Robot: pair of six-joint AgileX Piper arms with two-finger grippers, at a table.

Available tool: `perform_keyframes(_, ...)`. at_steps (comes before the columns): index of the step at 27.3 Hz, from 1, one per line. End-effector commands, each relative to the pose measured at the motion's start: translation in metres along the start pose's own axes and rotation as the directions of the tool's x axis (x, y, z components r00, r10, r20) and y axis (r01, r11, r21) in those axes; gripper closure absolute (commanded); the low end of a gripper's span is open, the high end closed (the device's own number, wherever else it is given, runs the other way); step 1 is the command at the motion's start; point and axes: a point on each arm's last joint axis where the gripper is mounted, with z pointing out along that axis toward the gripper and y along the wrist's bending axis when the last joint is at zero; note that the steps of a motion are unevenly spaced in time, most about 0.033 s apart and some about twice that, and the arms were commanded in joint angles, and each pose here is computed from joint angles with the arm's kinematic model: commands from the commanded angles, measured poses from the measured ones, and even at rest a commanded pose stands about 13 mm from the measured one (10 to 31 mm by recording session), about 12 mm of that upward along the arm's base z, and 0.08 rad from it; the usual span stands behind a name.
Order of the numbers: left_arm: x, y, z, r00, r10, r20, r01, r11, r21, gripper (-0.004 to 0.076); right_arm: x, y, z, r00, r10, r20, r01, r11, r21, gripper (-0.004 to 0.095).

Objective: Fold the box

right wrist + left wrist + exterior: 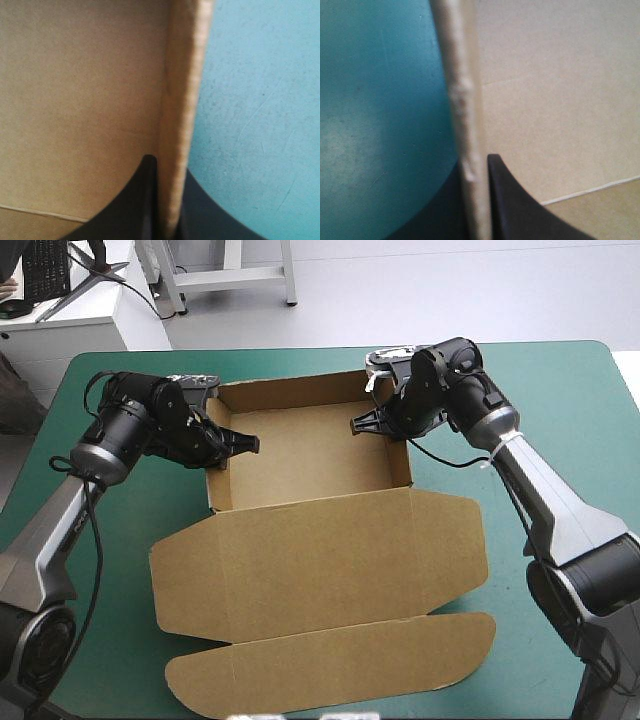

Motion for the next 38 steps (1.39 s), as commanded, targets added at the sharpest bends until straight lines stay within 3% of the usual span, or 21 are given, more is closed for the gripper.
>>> perform_keyframes(1,-0.015,-0.015,-0.029,0.997,0.014,0.080,-0.019,0.998,0.064,0.0734,0.010,-0.001,-0.021,1.000,-0.023,0.009,0.023,1.000,-0.008,0.0909)
perform_keyframes(6,-0.033,-0.022,-0.023,0.998,0.001,0.062,-0.006,0.997,0.078,0.0734,0.020,-0.011,-0.005,0.998,0.002,-0.061,-0.001,1.000,0.012,0.0909)
perform_keyframes(16,-0.041,-0.033,0.043,0.995,0.034,-0.090,-0.025,0.994,0.109,0.0734,0.016,-0.061,0.012,0.987,0.130,-0.090,-0.124,0.990,0.072,0.0909)
perform_keyframes(24,-0.035,-0.048,0.071,0.985,0.107,-0.138,-0.100,0.993,0.062,0.0734,0.015,-0.062,0.044,0.976,0.152,-0.158,-0.145,0.988,0.054,0.0908)
perform_keyframes(35,-0.036,-0.044,0.082,0.983,0.113,-0.148,-0.116,0.993,-0.009,0.0733,0.014,-0.063,0.046,0.978,0.147,-0.151,-0.138,0.988,0.066,0.0907)
perform_keyframes(38,-0.036,-0.044,0.082,0.983,0.114,-0.147,-0.117,0.993,-0.012,0.0733,0.014,-0.066,0.046,0.979,0.138,-0.153,-0.124,0.988,0.093,0.0862)
